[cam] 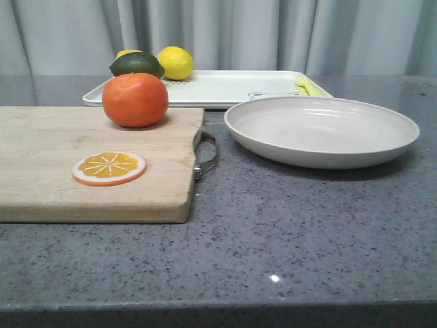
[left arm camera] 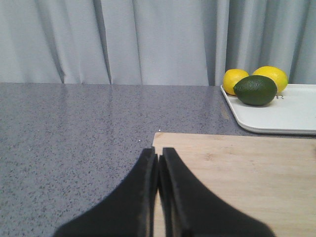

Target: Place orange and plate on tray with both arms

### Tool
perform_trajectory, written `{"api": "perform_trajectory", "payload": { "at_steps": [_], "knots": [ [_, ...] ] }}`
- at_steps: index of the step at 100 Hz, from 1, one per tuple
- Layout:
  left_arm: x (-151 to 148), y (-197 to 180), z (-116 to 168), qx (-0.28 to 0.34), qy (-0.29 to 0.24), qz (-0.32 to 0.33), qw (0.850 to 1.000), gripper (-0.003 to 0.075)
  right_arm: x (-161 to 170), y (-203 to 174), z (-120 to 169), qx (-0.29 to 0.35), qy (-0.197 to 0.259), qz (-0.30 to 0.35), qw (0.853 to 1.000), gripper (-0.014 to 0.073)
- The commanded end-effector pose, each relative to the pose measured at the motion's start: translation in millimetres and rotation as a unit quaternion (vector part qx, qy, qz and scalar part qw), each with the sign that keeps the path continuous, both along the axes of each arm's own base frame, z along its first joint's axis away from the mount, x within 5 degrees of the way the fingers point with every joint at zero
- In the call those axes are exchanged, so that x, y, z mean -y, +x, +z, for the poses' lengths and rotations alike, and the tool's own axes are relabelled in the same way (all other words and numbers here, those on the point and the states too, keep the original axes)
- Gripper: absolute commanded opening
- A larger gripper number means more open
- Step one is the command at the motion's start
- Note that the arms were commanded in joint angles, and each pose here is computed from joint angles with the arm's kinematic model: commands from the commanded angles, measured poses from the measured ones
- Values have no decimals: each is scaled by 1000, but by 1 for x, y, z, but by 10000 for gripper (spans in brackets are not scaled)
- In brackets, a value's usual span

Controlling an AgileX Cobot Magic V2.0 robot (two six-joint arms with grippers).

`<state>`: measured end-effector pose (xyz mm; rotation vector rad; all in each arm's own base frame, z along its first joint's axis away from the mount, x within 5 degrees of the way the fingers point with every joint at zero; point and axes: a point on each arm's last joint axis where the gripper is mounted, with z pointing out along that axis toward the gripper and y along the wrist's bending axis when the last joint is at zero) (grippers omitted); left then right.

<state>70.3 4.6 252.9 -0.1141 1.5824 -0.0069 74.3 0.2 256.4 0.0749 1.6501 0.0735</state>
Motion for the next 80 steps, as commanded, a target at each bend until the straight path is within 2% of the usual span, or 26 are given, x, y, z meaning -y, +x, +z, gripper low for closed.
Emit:
{"api": "perform_trajectory", "payload": {
  "at_steps": [1, 22, 39, 80],
  "knots": [
    [-2, 9, 33, 45, -3, 6, 999, -19, 0, 11, 26, 31, -7, -3, 999, -59],
    [-5, 42, 59, 22, -4, 8, 1000, -19, 0, 45, 52, -5, -7, -2, 1000, -59],
    [-7, 61, 72, 35, -3, 13, 999, -19, 1, 68, 70, -10, -7, -2, 1000, -59],
    [-9, 90, 65, -12, -8, 13, 1000, -18, 1, 82, 63, -28, -7, -2, 1000, -59]
  ]
}}
